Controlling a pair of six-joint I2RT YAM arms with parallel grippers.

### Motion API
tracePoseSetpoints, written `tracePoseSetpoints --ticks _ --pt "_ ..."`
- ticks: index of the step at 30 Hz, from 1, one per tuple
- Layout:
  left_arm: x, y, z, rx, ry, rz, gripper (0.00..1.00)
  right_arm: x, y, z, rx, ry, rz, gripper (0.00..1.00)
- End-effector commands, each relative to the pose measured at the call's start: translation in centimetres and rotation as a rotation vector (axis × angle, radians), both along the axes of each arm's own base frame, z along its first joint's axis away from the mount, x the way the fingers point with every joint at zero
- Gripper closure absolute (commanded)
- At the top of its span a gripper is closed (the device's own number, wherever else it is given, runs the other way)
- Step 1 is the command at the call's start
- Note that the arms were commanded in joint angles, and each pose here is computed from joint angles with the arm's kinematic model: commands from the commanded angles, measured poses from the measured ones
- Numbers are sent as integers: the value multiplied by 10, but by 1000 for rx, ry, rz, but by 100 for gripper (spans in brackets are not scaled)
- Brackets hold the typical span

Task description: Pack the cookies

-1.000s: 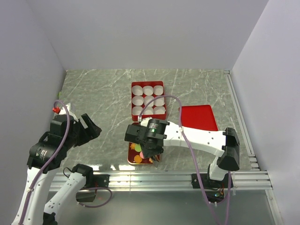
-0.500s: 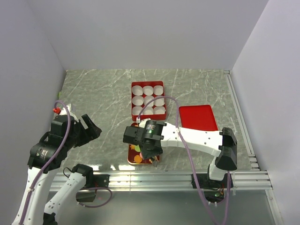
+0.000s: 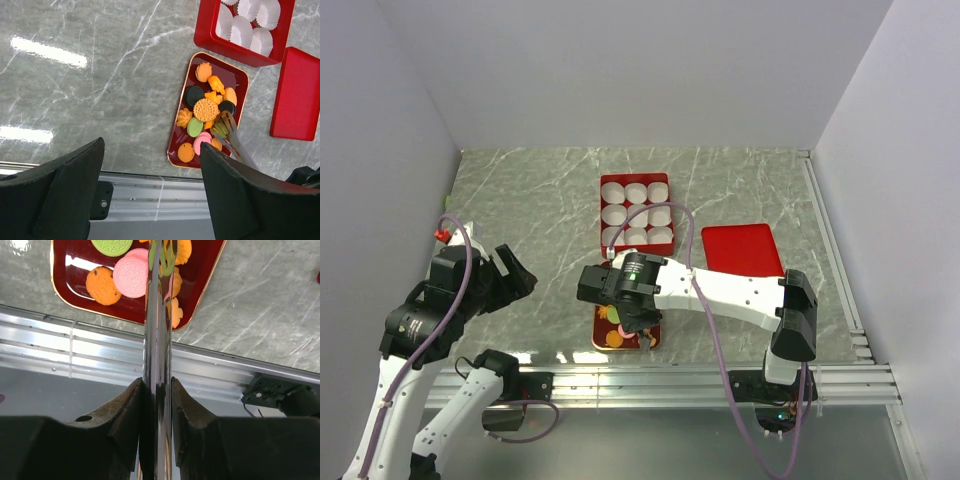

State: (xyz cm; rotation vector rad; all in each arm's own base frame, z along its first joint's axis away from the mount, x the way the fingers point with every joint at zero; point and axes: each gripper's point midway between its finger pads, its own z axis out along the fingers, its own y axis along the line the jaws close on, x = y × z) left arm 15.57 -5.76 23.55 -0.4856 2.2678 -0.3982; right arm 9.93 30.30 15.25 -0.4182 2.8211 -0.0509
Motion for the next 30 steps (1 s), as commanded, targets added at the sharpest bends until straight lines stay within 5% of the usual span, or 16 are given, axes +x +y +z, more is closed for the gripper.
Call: tracePoseSetpoints --ticks 1,15,30 --pt "2 2 3 17 -24 2 17 10 -20 12 -62 -39 -21 75" --pt "7 3 7 37 -35 3 16 45 -50 57 69 -94 -120 92" --pt "15 0 13 42 -36 -2 17 133 -81 109 163 -193 -242 93"
